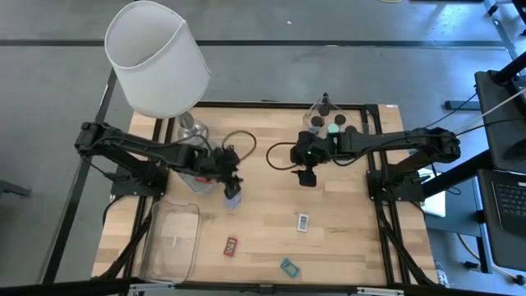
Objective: Pick & Place Office items
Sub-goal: Put the light blue charger adapter into the gray bin, then put the red digital timer into the bottom transparent bin
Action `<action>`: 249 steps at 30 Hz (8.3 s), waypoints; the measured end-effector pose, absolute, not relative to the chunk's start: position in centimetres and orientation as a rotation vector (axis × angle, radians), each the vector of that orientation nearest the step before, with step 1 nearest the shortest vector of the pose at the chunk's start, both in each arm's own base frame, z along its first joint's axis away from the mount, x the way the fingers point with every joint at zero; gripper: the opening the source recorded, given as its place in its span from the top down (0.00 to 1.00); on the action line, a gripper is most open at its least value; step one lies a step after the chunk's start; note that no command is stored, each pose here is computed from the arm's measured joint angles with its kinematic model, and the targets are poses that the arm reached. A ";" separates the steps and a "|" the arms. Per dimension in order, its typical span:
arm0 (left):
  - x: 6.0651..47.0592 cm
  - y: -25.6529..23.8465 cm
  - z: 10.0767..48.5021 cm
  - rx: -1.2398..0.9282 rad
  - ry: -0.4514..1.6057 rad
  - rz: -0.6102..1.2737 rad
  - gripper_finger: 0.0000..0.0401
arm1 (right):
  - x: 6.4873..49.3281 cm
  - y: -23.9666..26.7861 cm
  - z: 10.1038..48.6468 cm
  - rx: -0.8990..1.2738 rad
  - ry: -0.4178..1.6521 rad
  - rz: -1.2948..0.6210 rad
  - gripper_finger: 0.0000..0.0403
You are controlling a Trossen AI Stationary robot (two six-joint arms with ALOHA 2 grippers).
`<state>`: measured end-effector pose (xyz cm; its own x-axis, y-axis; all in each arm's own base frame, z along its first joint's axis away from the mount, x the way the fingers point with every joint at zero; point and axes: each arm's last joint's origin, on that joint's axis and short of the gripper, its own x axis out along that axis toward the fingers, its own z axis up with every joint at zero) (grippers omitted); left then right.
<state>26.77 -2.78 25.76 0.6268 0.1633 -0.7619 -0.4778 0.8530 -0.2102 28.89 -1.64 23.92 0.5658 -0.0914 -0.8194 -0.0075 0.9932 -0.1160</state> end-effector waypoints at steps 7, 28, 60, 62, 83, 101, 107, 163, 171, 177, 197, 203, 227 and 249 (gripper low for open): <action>28.6 -4.9 23.7 -0.362 0.846 0.310 0.38 | 29.0 -1.6 23.8 -0.138 0.955 -0.037 0.20; 29.9 -4.6 18.1 -0.720 1.171 0.384 0.33 | 29.1 -1.7 23.8 -0.138 0.939 -0.037 0.20; 30.0 -4.6 15.4 -0.735 1.322 0.493 0.33 | 29.4 -1.7 24.1 -0.213 0.894 -0.003 0.20; 30.0 -4.5 15.4 -0.733 1.323 0.492 0.33 | 29.4 -1.7 24.1 -0.213 0.893 -0.004 0.20; 30.0 -4.2 15.8 -0.652 1.332 0.443 0.49 | 29.5 -1.7 24.2 -0.211 0.890 -0.009 0.20; 25.9 -2.1 26.6 -0.431 1.237 0.697 0.49 | 29.4 -1.7 24.2 -0.215 0.894 -0.007 0.20; 21.9 -0.6 27.2 -0.425 1.298 0.922 0.49 | 29.4 -1.7 24.2 -0.239 0.894 0.005 0.20; 20.1 -0.3 20.6 -0.578 1.398 0.765 0.34 | 29.5 -1.7 24.2 -0.305 0.887 0.035 0.20; 21.3 -0.4 24.3 -0.592 1.336 0.732 0.34 | 29.5 -1.7 24.2 -0.275 0.887 0.021 0.20; 22.3 -0.6 25.7 -0.580 1.263 0.656 0.34 | 29.5 -1.7 24.2 -0.256 0.887 0.012 0.20; 26.2 -9.7 27.0 -0.029 0.883 -0.185 0.35 | 29.5 -1.7 24.2 -0.275 0.887 0.021 0.20; 27.5 -10.0 26.7 -0.109 0.805 -0.079 0.35 | 29.5 -1.7 24.3 -0.284 0.879 0.024 0.20; 30.1 -13.0 16.8 -0.916 1.212 0.409 0.37 | 29.7 -1.6 24.4 -0.097 0.858 -0.031 0.20; 31.7 -19.1 17.9 -0.816 1.315 0.441 0.44 | 29.7 -1.6 24.4 -0.046 0.856 -0.057 0.20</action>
<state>31.69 -19.11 17.91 0.2284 -0.1564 -0.9609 -0.7038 0.6554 -0.2740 29.67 -1.62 24.35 0.6539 -0.0684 -0.7535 0.0313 0.9975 -0.0634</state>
